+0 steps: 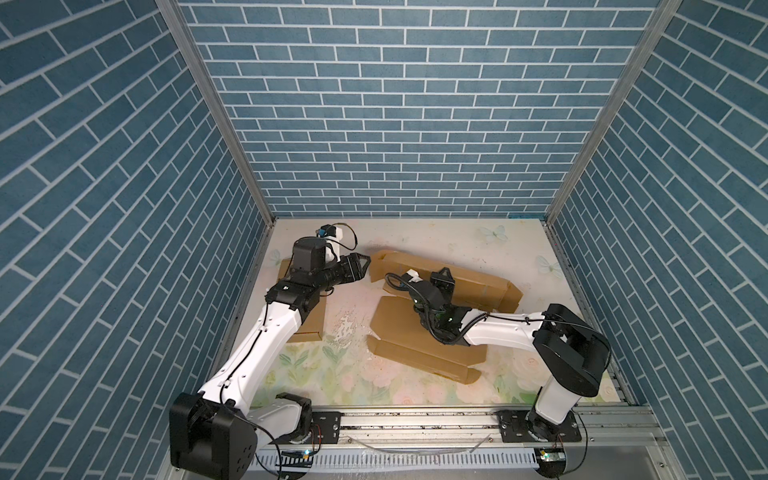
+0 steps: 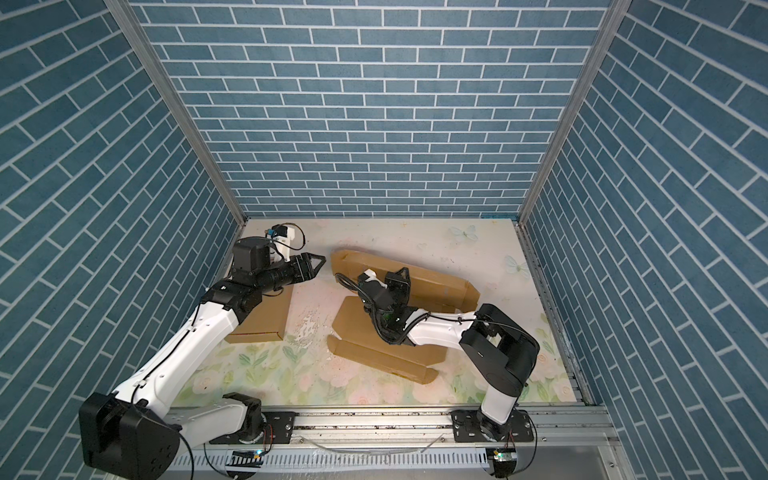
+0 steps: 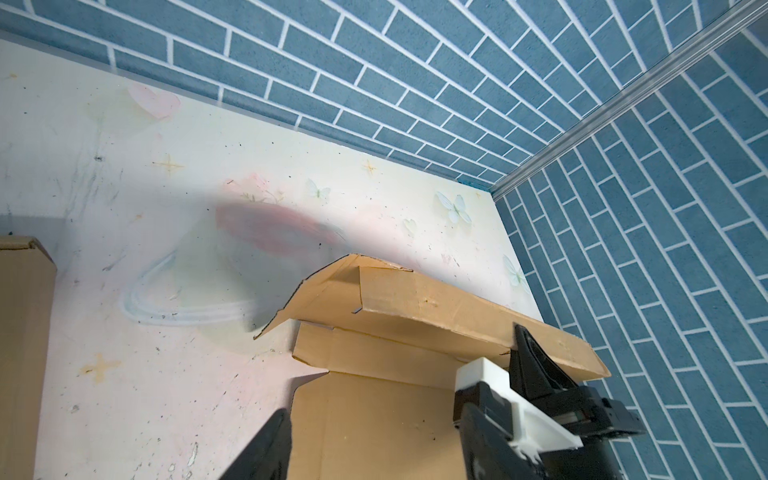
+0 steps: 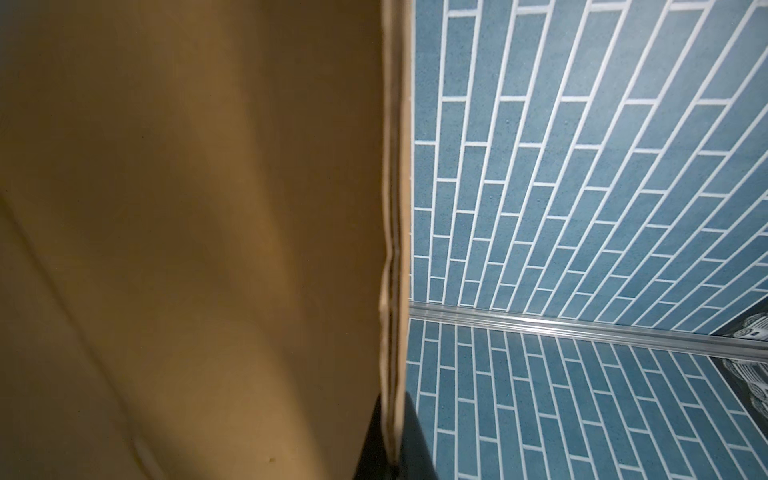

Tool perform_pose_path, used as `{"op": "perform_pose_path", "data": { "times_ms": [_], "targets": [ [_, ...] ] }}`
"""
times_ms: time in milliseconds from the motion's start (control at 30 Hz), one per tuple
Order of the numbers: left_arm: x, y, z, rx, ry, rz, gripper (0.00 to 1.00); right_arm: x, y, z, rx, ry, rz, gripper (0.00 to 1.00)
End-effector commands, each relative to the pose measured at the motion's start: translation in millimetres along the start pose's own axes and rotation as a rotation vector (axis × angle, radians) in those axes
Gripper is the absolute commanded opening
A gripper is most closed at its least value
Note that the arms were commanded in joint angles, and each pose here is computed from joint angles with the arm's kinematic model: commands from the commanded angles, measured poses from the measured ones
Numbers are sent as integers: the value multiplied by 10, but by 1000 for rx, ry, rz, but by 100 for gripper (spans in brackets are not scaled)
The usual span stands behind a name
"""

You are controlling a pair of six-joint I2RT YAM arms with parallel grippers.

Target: Fold the paper box

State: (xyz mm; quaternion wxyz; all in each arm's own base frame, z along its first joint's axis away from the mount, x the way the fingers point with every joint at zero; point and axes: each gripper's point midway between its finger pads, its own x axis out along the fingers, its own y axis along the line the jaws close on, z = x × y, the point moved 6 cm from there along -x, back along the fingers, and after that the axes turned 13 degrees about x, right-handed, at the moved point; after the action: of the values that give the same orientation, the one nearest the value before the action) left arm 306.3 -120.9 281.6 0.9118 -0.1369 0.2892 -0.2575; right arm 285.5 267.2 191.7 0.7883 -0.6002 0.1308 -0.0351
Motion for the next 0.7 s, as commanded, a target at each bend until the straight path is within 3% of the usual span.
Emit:
{"op": "perform_pose_path", "data": {
  "times_ms": [0,667],
  "targets": [
    [22,-69,36,28,17,-26,66,-106,82,-87,22,27,-22,0],
    [809,-338,105,62,157,-187,65,137,49,-69,52,34,51,0]
  ]
}}
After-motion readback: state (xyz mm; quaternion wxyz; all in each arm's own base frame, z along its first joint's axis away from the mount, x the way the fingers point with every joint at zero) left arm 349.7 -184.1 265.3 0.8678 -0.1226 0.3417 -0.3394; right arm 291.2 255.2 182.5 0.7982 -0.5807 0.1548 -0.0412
